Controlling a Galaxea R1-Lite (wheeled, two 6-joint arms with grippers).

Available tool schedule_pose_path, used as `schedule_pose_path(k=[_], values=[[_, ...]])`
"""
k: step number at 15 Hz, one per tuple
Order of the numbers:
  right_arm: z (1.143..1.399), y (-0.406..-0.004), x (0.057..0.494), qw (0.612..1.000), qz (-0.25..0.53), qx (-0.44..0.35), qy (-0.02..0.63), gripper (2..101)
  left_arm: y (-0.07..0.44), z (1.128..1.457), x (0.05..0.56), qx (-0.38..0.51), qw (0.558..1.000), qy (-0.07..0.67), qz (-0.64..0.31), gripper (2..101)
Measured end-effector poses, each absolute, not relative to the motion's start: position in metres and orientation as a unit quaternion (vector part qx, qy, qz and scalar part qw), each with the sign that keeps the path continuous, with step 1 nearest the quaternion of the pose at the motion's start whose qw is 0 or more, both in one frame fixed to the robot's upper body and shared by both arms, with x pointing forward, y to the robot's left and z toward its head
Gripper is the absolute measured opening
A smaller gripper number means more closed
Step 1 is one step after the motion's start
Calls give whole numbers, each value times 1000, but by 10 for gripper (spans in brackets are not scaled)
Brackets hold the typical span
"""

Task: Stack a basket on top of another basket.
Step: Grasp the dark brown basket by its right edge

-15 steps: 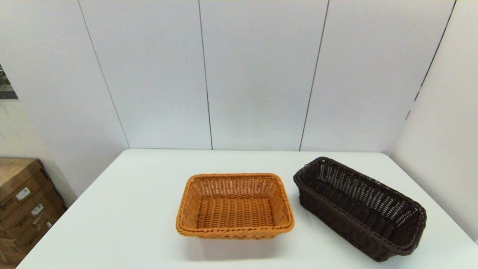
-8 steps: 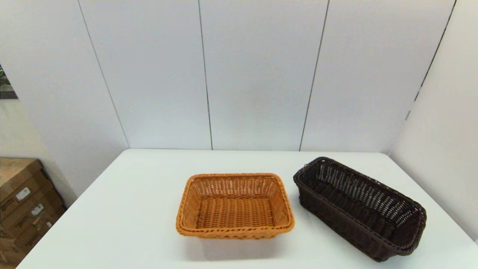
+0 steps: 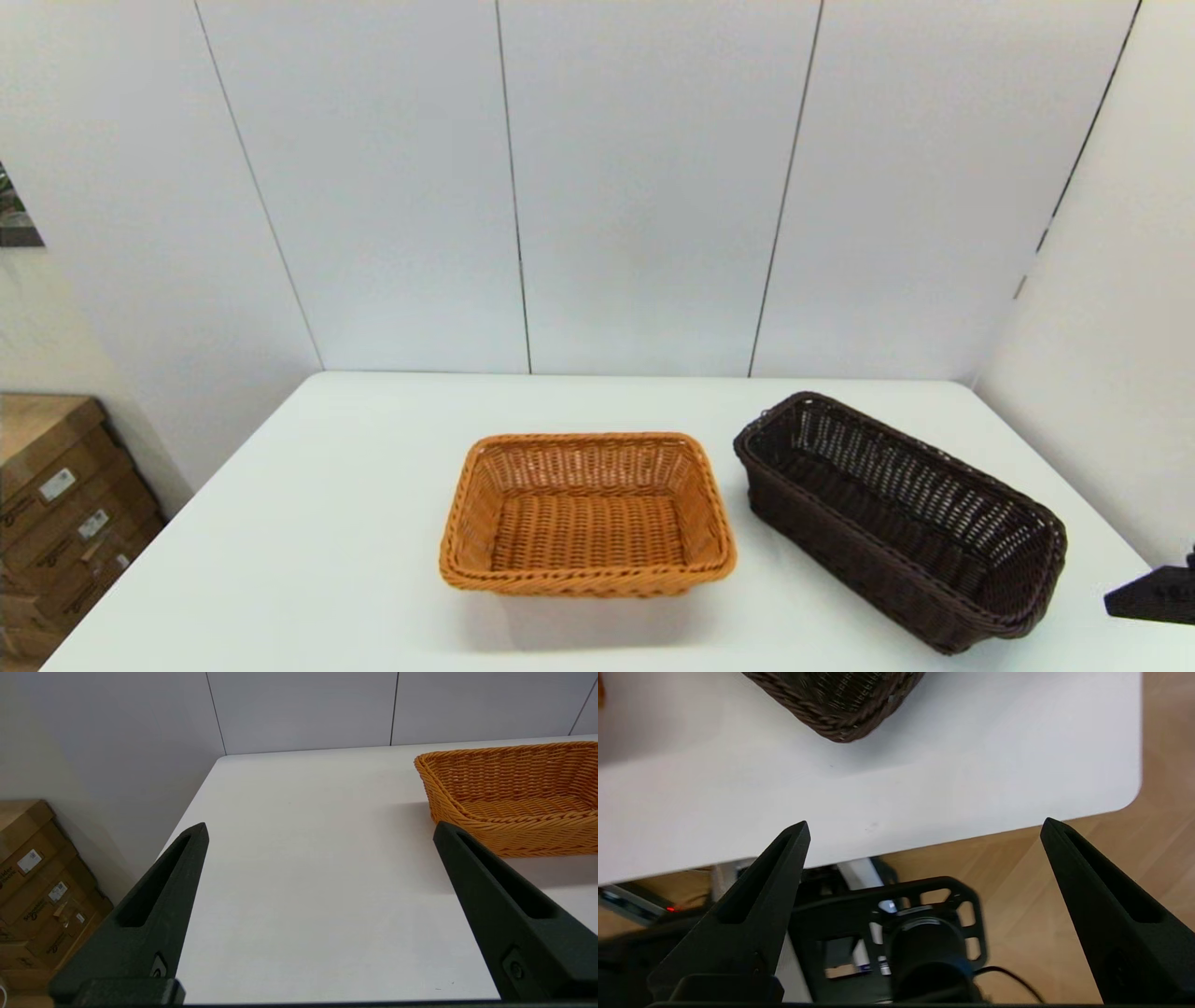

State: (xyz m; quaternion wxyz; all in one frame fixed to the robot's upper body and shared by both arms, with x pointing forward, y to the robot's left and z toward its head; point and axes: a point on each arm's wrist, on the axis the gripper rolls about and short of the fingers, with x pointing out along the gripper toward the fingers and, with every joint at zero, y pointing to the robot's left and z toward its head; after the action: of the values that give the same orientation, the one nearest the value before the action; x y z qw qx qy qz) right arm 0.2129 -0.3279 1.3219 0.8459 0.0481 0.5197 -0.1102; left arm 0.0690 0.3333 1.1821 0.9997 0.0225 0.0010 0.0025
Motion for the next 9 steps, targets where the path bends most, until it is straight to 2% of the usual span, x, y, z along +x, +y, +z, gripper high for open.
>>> schedule_pose_path(k=[5,9], values=[[1318,-310,235,834,-139,83,527,980,333,1182,69,22,1000,1,3,978],[1303,-302,257,813,-170,111,545,980,333,1182,69,23,1000,1,3,978]])
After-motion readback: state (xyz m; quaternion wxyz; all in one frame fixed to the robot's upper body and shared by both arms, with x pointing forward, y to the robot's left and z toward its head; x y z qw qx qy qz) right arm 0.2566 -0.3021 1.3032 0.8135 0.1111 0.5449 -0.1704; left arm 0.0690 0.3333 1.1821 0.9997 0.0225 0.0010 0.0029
